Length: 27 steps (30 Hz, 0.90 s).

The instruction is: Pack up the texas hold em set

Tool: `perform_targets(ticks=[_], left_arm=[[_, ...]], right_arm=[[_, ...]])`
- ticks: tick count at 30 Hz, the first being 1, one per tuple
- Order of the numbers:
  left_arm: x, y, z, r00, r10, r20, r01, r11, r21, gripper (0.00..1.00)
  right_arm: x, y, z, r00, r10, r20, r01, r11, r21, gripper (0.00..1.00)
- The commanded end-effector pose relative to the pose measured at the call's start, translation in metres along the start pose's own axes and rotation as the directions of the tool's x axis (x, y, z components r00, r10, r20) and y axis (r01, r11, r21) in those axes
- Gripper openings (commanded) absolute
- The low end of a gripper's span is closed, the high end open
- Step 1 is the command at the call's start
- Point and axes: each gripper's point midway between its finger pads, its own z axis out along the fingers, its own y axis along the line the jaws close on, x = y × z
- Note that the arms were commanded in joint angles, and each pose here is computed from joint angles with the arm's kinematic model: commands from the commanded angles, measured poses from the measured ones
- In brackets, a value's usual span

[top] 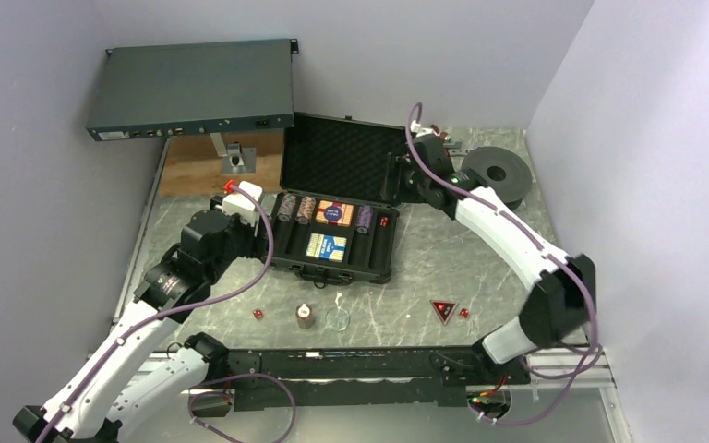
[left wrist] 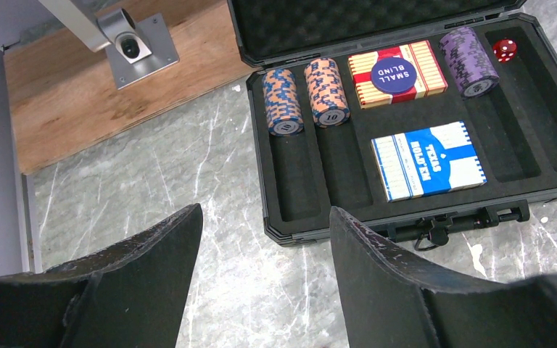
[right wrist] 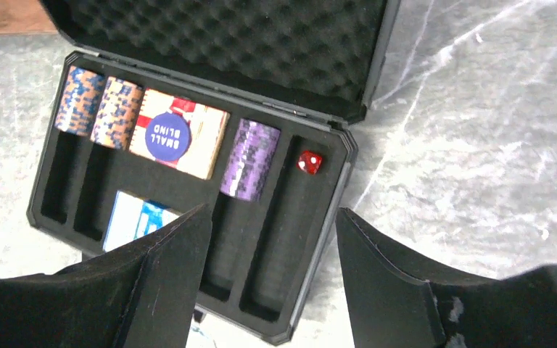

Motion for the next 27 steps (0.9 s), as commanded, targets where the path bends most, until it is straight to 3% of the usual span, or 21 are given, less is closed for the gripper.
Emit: perform_targets(ticks=[1,9,18,24,27], left_arm=[[-0.016,0.001,-0.004,0.998,-0.014,0.054,0.013,1.000,0.008,0.70],[-0.018,0.003,-0.008,0.997,-0.044,0.062,0.045,0.999,-0.008,0.70],[-0.018,0.007,-0.010,0.997,-0.044,0.061,0.045,0.999,-0.025,0.70],[-0.017,0.011,-0.010,0.998,-0.043,0.056,0.045,0.998,-0.050,0.70],[-0.017,0.012,-0.010,0.998,-0.042,0.055,0.045,0.998,-0.054,0.70]], right_arm=[[0.002,-0.013,-0.033,0.998,-0.015,0.063,0.015,1.000,0.010,0.67],[0.049,-0.047,-0.054,0.999,-0.044,0.005,0.043,0.996,0.076,0.70],[0.092,-0.062,-0.073,0.999,-0.003,-0.047,0.006,0.998,0.065,0.89],[0.115,-0.053,-0.077,0.995,-0.011,-0.101,0.008,1.000,-0.026,0.99],[0.123,-0.047,-0.079,0.993,-0.015,-0.118,0.009,0.998,-0.054,1.00]])
